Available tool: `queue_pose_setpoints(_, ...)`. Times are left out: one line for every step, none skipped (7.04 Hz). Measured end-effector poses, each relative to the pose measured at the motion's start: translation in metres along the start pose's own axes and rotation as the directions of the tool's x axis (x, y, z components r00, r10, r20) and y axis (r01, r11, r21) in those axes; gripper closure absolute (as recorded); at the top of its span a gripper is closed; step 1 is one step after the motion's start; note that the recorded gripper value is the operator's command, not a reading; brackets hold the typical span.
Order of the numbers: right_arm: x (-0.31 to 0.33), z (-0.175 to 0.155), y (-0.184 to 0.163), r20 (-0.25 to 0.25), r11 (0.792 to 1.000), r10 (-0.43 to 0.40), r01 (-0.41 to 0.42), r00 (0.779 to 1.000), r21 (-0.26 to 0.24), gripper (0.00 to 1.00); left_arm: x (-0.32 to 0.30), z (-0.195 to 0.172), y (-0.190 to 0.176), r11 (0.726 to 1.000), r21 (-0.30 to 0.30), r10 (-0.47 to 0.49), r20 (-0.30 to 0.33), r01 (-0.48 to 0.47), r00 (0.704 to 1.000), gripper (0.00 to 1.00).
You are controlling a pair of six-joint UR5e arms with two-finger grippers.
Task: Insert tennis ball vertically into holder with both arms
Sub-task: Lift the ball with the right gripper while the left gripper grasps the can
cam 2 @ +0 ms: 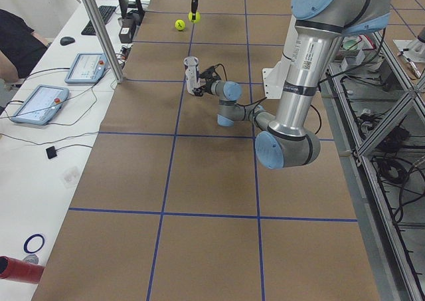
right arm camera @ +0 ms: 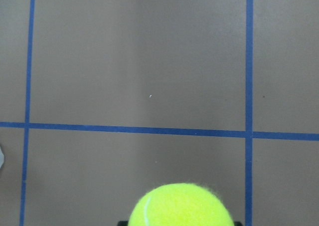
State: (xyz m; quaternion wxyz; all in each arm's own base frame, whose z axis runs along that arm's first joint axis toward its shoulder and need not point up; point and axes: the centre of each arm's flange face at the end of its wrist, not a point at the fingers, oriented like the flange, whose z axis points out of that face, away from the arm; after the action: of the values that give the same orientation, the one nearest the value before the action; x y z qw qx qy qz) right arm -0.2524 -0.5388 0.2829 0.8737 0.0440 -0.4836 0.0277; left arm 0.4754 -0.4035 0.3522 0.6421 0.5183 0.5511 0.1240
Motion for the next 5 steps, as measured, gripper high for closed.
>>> queue_pose_setpoints(-0.008,-0.002,-0.001,0.008,1.0,0.005,-0.005,1.0,0.003,1.0,0.008,0.012,0.0,1.0,-0.002,0.005,-0.007,-0.005,1.0,0.01)
queue_pose_setpoints(-0.013,-0.002,0.0,0.012,1.0,0.003,-0.003,1.0,0.003,1.0,0.012,0.024,0.0,1.0,-0.004,0.007,-0.009,-0.007,1.0,0.01)
queue_pose_setpoints(-0.018,-0.001,0.001,0.017,1.0,-0.003,0.003,1.0,0.001,1.0,0.015,0.037,0.0,1.0,-0.007,0.008,-0.007,-0.008,1.0,0.01)
queue_pose_setpoints(-0.023,0.0,0.002,0.02,1.0,-0.008,0.008,1.0,-0.001,1.0,0.017,0.05,-0.001,1.0,-0.011,0.008,-0.005,-0.008,1.0,0.01)
queue_pose_setpoints(-0.025,0.001,0.002,0.02,1.0,-0.011,0.011,1.0,-0.001,1.0,0.019,0.059,-0.002,1.0,-0.016,0.009,-0.002,-0.009,1.0,0.01)
